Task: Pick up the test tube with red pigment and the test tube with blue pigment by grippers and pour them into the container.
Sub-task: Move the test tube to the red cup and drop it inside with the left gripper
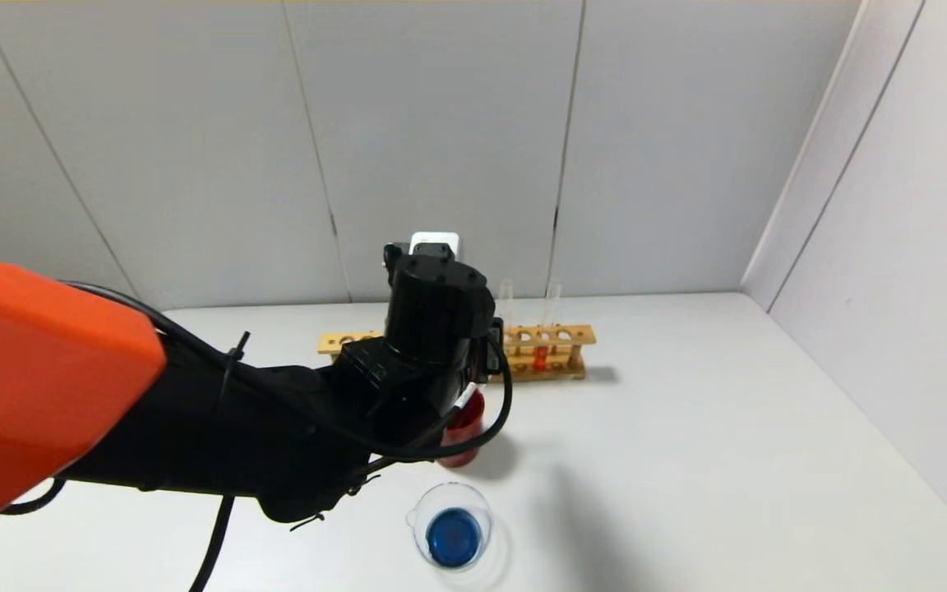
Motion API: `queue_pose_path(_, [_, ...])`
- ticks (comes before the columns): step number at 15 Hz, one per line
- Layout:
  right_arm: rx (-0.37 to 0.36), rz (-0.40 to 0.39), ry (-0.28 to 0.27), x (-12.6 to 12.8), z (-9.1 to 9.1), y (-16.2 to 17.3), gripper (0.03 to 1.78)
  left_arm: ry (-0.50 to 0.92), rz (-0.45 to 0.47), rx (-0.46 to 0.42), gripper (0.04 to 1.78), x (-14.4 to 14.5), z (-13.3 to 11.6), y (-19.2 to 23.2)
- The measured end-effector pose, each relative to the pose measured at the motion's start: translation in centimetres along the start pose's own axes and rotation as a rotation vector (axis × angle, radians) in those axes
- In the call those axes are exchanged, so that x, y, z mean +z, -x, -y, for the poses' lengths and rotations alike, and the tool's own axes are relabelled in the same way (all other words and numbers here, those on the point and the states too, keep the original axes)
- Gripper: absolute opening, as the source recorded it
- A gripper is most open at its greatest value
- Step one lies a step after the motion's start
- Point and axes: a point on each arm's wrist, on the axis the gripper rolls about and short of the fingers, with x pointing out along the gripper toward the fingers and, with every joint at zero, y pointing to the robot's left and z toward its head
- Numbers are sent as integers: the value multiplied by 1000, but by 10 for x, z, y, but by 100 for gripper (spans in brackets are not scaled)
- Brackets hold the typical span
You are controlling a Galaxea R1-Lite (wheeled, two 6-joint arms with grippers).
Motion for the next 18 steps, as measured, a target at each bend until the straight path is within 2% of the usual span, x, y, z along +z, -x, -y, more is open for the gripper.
queue_pose_path(5, [0, 0, 0, 0, 0, 0, 175, -24, -31, 56, 30, -15, -7, -17])
queue_pose_path(10, [0, 0, 0, 0, 0, 0, 175, -42, -61, 61, 30, -26, -7, -25])
queue_pose_path(12, [0, 0, 0, 0, 0, 0, 175, -50, -72, 61, 37, -30, -7, -27])
queue_pose_path(15, [0, 0, 0, 0, 0, 0, 175, -62, -89, 64, 66, -37, -7, -30])
queue_pose_path(18, [0, 0, 0, 0, 0, 0, 175, -70, -95, 62, 118, -39, -6, -30])
